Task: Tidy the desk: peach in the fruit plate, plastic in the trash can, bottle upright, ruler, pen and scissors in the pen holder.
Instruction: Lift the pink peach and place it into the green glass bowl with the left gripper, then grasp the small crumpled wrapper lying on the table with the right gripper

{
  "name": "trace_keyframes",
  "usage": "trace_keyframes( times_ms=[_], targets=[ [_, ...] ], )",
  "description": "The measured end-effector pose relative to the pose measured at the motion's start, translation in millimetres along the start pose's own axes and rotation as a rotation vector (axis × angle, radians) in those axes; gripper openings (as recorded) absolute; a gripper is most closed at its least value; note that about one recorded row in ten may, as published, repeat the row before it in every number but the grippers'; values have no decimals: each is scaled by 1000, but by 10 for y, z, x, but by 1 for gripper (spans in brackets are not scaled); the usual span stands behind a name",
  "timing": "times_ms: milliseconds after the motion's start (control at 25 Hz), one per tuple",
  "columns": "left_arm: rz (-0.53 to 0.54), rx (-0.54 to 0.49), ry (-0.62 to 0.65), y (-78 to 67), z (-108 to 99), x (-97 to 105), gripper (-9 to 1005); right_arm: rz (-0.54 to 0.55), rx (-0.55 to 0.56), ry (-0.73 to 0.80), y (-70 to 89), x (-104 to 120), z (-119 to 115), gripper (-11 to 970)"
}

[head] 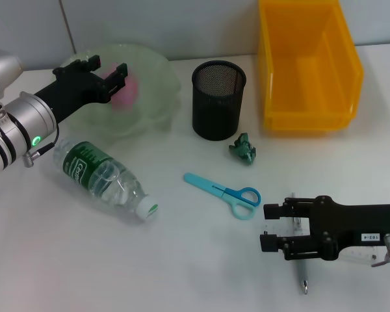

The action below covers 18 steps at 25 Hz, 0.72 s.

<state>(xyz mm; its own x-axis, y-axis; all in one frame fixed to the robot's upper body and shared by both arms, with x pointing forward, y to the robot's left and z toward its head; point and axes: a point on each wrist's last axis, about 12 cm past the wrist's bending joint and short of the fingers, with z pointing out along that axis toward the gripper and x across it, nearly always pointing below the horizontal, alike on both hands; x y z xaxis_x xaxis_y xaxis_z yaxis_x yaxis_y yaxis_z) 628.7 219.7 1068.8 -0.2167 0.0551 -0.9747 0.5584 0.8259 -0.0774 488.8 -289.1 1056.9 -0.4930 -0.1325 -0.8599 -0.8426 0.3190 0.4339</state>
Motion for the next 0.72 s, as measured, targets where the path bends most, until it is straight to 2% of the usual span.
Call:
trace_keyframes(
  times_ms=[320, 480, 520, 600, 640, 680, 720],
  targets=[
    [-8, -7, -6, 9, 0, -7, 625, -2, 0, 2, -5, -8, 7, 756],
    [-65, 16, -37, -1, -26, -31, 718, -2, -1, 2, -4, -7, 11, 756],
    [-130, 66, -78, -2, -95, -67, 748, -2, 0, 1, -4, -7, 11, 757],
    [-167, 103, -101, -2, -154, -88, 807, -1, 2, 0, -5, -4, 4, 757],
    [-224, 189, -134, -4, -294, -125, 806, 0, 6, -2, -7, -3, -7, 757],
    [-224, 189, -134, -4, -294, -125, 806, 0, 6, -2, -7, -3, -7, 757],
    [-244, 246, -139, -16, -391, -137, 805, 0, 7, -2, -7, -2, -13, 757]
  ],
)
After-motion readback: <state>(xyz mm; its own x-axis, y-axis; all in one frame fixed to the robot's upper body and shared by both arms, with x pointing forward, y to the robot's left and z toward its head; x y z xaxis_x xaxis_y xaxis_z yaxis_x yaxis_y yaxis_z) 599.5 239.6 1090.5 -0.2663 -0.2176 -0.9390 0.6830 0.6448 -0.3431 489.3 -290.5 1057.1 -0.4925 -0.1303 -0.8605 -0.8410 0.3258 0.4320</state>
